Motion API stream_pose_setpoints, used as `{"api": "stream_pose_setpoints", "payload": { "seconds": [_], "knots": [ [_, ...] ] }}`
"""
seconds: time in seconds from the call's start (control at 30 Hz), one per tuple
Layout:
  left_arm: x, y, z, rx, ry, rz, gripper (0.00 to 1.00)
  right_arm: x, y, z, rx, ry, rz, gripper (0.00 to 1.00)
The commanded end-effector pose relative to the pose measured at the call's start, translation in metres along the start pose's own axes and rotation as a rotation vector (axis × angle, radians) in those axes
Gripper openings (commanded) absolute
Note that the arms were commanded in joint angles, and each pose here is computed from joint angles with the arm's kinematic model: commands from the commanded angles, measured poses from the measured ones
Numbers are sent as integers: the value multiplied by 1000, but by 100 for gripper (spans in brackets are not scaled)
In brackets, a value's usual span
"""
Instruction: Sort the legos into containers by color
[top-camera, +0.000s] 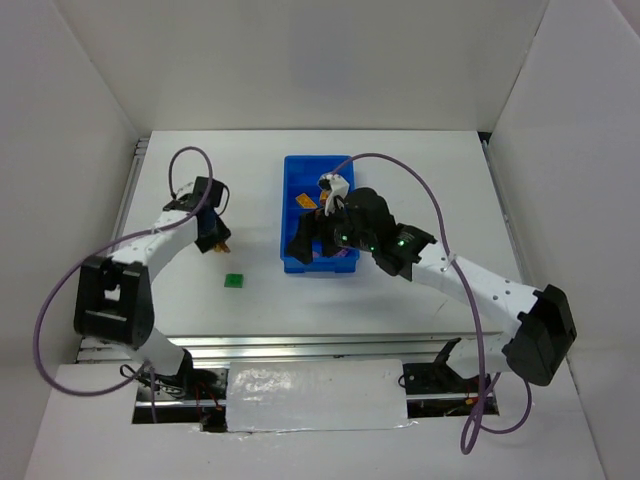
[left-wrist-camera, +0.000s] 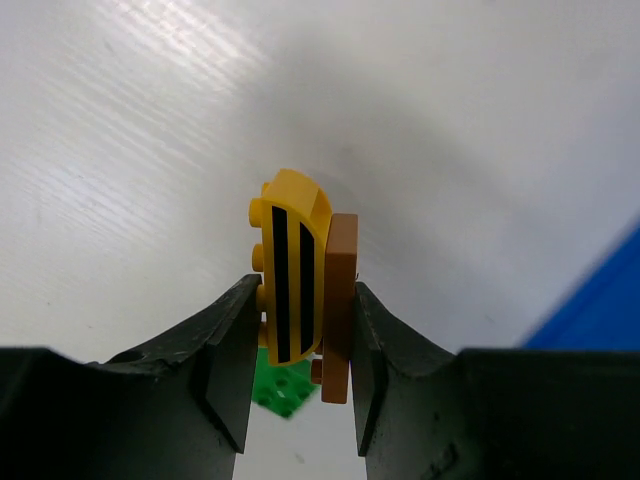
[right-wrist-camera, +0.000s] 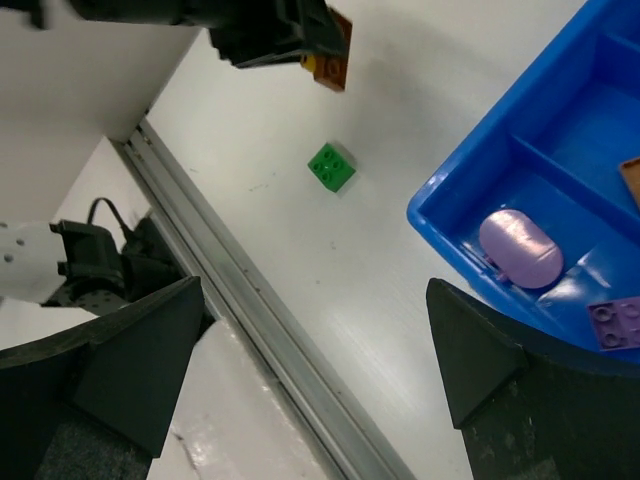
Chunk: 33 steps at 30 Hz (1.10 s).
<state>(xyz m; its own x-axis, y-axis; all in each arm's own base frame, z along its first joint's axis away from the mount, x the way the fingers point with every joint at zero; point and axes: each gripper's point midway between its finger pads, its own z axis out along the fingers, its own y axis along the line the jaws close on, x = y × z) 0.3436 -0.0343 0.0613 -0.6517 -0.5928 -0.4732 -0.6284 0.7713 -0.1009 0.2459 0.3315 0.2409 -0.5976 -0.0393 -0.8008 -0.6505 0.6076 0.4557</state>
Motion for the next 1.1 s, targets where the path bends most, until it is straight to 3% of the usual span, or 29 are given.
{"api": "stream_pose_setpoints", "payload": {
  "seconds": [0.0,0.13,0.33,0.5,0.73,0.8,0.87,0.9,0.93,1.07],
  "knots": [
    [-32,-38,-70,217,-124,17,0,-12,14,10,-77,-67,153,100],
    [-23,-62,-139,412,-164,34,0,-17,30,12,-133,-150,248,100],
    [7,-94,-207,673,-107,38,0,-32,40,21,-103,-278,298,96],
    [24,-103,-243,781,-89,28,0,-44,37,21,-93,-410,315,84],
    [36,-105,-265,825,-67,62,0,-47,38,39,-19,-389,208,81],
    [39,-105,-268,833,-64,63,0,-48,39,36,-28,-395,203,76],
    [41,-104,-267,830,-61,63,0,-49,41,34,-34,-403,200,62],
    [44,-104,-267,829,-60,68,0,-49,42,33,-31,-407,199,52],
    [44,-104,-267,830,-60,67,0,-49,40,33,-23,-408,197,36],
    [47,-103,-263,805,-64,79,0,-44,39,36,2,-396,190,34]
  ]
}}
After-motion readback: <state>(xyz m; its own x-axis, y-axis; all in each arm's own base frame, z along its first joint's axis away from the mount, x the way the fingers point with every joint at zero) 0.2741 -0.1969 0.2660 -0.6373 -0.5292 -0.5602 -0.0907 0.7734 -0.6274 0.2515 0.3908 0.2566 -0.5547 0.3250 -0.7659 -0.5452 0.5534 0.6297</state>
